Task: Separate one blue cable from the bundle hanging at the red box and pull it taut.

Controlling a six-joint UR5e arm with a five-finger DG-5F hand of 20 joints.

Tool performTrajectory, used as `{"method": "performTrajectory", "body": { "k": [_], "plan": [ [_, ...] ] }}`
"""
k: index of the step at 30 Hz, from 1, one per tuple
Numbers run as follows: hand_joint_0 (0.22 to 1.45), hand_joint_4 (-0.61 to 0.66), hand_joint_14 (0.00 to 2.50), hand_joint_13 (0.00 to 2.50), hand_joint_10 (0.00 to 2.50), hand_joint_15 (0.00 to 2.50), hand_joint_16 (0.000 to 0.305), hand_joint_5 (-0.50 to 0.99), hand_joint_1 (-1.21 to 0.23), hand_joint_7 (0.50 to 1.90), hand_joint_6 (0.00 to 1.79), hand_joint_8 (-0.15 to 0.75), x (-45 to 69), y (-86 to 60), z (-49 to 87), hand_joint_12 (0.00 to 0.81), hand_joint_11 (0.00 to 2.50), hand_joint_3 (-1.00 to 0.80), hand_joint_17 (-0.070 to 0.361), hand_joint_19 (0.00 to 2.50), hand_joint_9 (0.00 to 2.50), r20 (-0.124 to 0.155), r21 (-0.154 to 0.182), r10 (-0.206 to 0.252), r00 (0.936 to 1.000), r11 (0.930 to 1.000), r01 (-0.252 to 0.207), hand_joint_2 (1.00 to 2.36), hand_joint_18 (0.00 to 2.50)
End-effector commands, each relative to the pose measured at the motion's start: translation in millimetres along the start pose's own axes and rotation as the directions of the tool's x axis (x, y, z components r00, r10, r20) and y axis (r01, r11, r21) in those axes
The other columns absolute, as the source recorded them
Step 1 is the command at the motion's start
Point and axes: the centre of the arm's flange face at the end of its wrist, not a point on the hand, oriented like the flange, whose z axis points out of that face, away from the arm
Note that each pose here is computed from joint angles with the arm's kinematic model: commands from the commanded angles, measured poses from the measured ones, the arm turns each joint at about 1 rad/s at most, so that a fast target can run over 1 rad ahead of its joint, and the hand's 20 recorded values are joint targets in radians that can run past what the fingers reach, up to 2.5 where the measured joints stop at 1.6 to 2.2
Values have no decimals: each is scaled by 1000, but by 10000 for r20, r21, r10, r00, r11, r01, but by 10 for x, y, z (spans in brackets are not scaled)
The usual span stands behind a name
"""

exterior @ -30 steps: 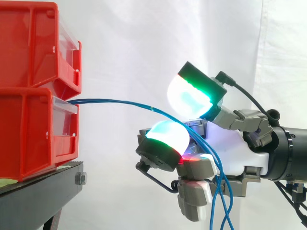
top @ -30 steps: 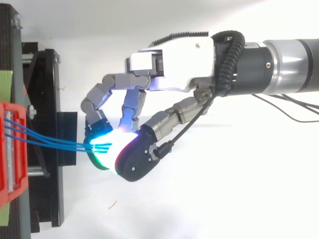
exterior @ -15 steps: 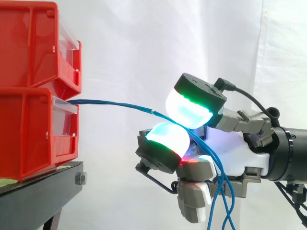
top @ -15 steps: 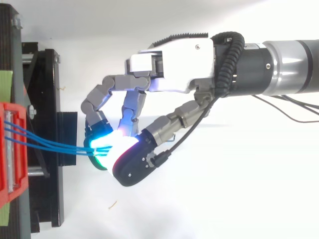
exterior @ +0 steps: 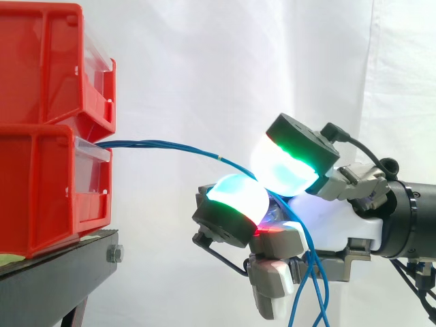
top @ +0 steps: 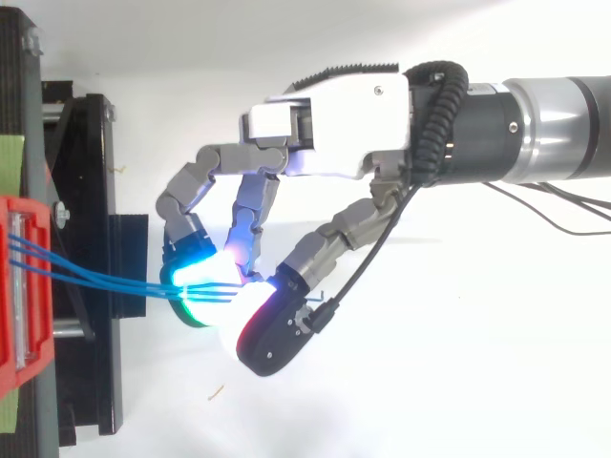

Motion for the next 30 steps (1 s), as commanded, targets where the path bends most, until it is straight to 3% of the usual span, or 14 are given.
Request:
{"method": "performTrajectory", "body": {
  "k": [1,5,7,9,13,17,19,20,22,23,25,30],
  "plan": [
    [779,130,23,1161,20,614,42,-159,-985,1216,914,351,0,-4,1,355,977,-500,94,486,1200,0,3,-1,10000,10000,1,1000,1013],
    [729,141,23,1170,22,619,41,-153,-1000,1243,915,354,1,-11,-3,352,980,-500,93,495,1221,-1,18,1,10000,10000,-1,1000,1012],
    [574,127,22,1178,22,633,42,-142,-970,1222,908,358,0,1,-3,355,969,-500,95,532,1244,0,3,-1,10000,10000,1,1000,1017],
    [519,140,22,1189,20,630,45,-140,-929,1219,894,363,1,-11,-3,372,960,-500,100,548,1253,-1,18,1,10000,10000,-1,1000,1039],
    [541,141,21,1211,20,639,45,-135,-726,1242,861,357,1,-11,-3,374,944,-500,101,590,1273,-1,18,1,10000,10000,-1,1000,1039],
    [548,147,22,1203,17,640,46,-139,-619,1256,845,350,3,-24,-12,379,930,-500,103,621,1273,-4,49,3,10000,10000,-3,1000,1038],
    [611,106,23,1195,21,646,45,-143,-558,1259,840,346,3,-24,-12,369,910,-500,100,656,1266,-4,49,3,10000,10000,-3,1000,1014],
    [614,99,20,1191,23,644,45,-144,-562,1254,841,346,3,-24,-12,373,915,-489,101,658,1263,-4,49,3,10000,10000,-3,1000,1013],
    [591,85,21,1192,19,635,49,-152,-615,1231,854,370,3,-24,-12,392,927,-239,110,639,1231,-4,49,3,10000,10000,-3,1015,1040],
    [589,85,20,1199,19,627,51,-152,-624,1244,856,376,3,-24,-12,399,904,-198,114,628,1216,-4,49,3,10000,10000,-3,1015,1059],
    [602,65,18,1204,18,628,53,-158,-705,1363,868,387,4,-31,-17,407,923,-60,119,603,1218,-5,64,5,10000,10000,-5,1017,1076],
    [657,-29,21,1163,19,642,48,-196,-858,1338,918,352,4,-31,-17,380,963,-28,107,580,1155,-5,64,5,10000,10000,-5,1023,1021]
  ]
}}
